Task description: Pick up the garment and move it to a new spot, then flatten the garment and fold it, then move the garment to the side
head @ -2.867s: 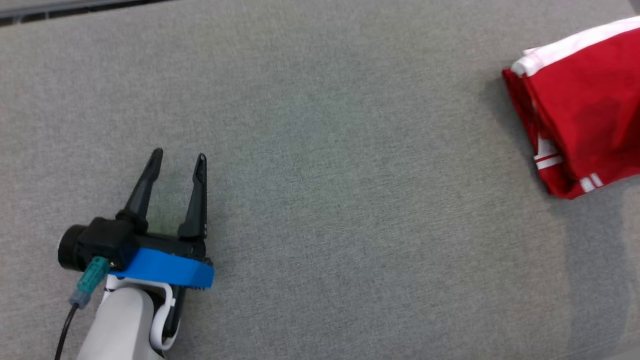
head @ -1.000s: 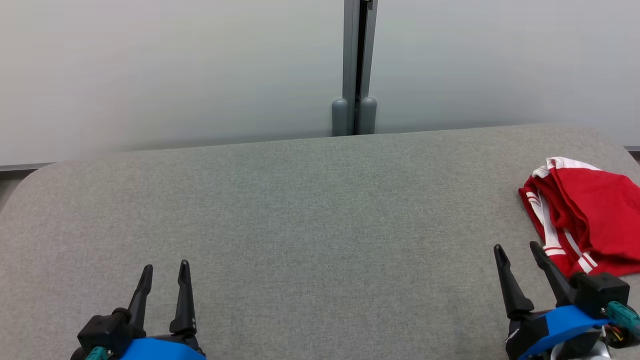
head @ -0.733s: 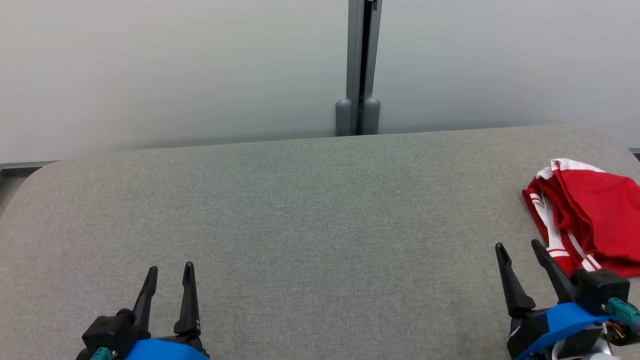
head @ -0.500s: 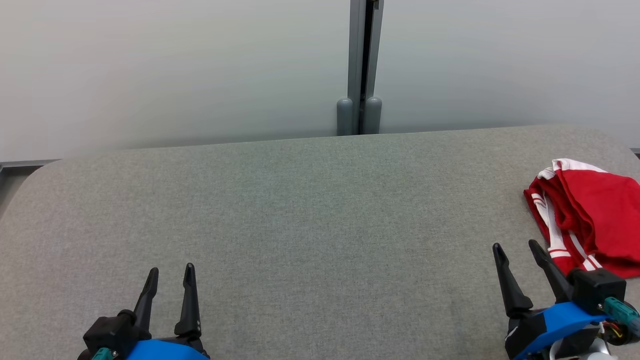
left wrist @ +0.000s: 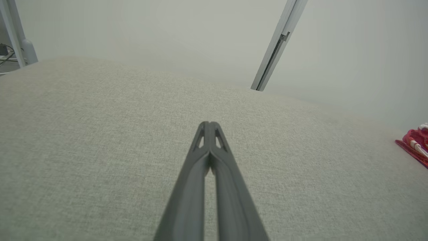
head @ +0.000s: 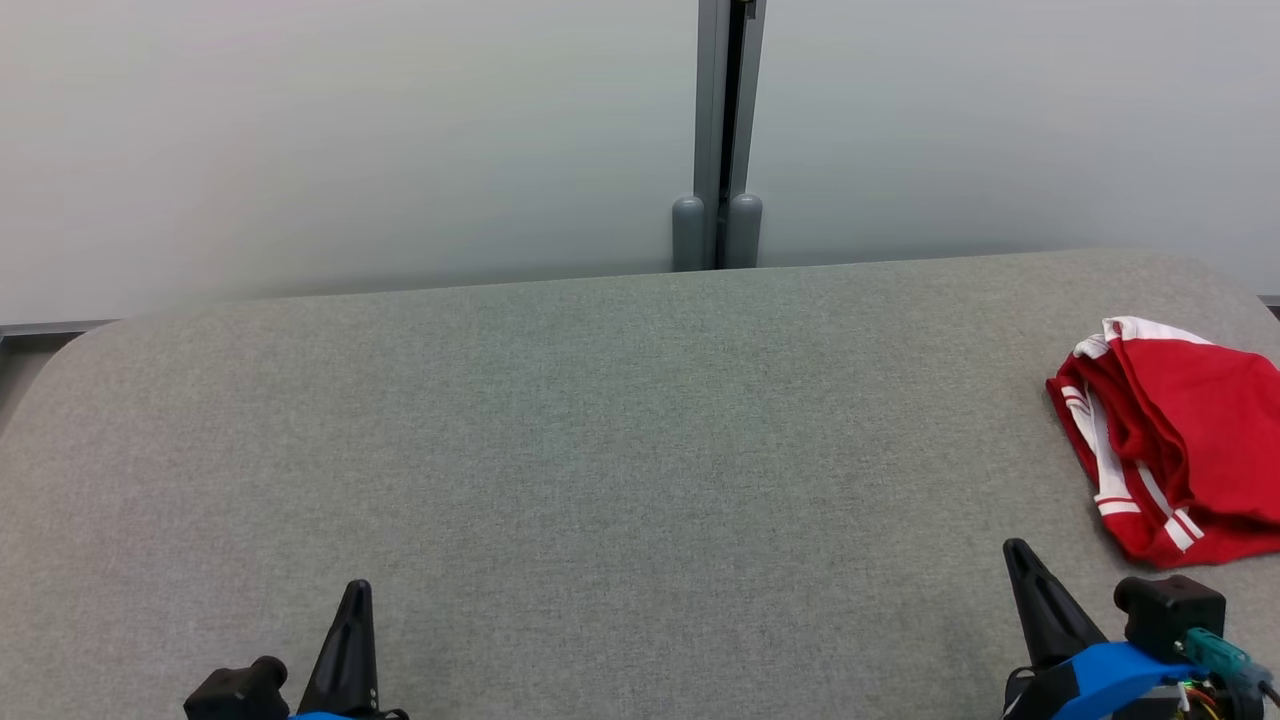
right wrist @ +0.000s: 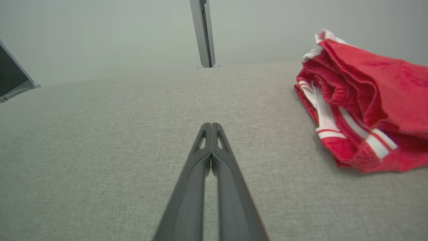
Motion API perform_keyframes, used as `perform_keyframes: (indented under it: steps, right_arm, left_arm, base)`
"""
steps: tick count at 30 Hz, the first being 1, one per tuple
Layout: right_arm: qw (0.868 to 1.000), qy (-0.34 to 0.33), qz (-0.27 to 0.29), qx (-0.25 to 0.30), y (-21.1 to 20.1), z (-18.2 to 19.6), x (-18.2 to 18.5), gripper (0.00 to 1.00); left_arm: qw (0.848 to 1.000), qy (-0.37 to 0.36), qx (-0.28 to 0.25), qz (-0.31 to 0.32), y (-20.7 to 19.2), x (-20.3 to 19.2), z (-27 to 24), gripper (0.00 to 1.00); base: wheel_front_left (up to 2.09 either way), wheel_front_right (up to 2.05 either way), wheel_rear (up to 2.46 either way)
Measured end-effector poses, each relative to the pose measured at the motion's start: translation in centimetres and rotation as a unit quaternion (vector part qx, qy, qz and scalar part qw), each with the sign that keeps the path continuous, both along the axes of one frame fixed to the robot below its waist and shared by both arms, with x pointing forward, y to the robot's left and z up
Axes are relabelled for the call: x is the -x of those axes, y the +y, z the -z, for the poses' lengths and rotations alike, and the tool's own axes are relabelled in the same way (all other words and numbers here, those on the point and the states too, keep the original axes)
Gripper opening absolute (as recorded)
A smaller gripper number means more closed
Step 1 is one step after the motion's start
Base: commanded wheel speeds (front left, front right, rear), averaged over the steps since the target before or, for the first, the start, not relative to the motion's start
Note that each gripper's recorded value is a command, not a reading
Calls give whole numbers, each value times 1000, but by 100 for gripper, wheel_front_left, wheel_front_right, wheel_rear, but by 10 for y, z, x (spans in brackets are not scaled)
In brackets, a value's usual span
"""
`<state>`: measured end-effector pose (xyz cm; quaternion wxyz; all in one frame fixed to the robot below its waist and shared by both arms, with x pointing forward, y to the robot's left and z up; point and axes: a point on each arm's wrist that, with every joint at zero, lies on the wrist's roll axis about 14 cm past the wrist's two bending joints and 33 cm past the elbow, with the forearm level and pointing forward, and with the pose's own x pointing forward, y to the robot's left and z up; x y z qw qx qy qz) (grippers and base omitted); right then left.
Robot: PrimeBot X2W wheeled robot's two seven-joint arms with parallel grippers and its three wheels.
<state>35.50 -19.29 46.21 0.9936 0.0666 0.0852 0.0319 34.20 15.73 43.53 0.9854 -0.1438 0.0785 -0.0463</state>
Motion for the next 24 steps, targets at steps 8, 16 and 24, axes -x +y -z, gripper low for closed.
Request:
perform_keyframes:
  steps: [8, 16, 24]
  right_arm:
    - [997, 6, 22, -75, -3, 1, -1, 0]
    - [989, 8, 39, -145, -3, 0, -2, 0]
    - [977, 6, 53, -208, -5, -4, -5, 0]
  left_arm:
    - [998, 18, 62, -29, 8, -1, 2, 0]
    - [991, 24, 123, -53, 14, -5, -2, 0]
    - [981, 25, 179, -72, 19, -10, -7, 0]
  base:
    - [0, 0, 0]
    - [0, 0, 0]
    - [0, 0, 0]
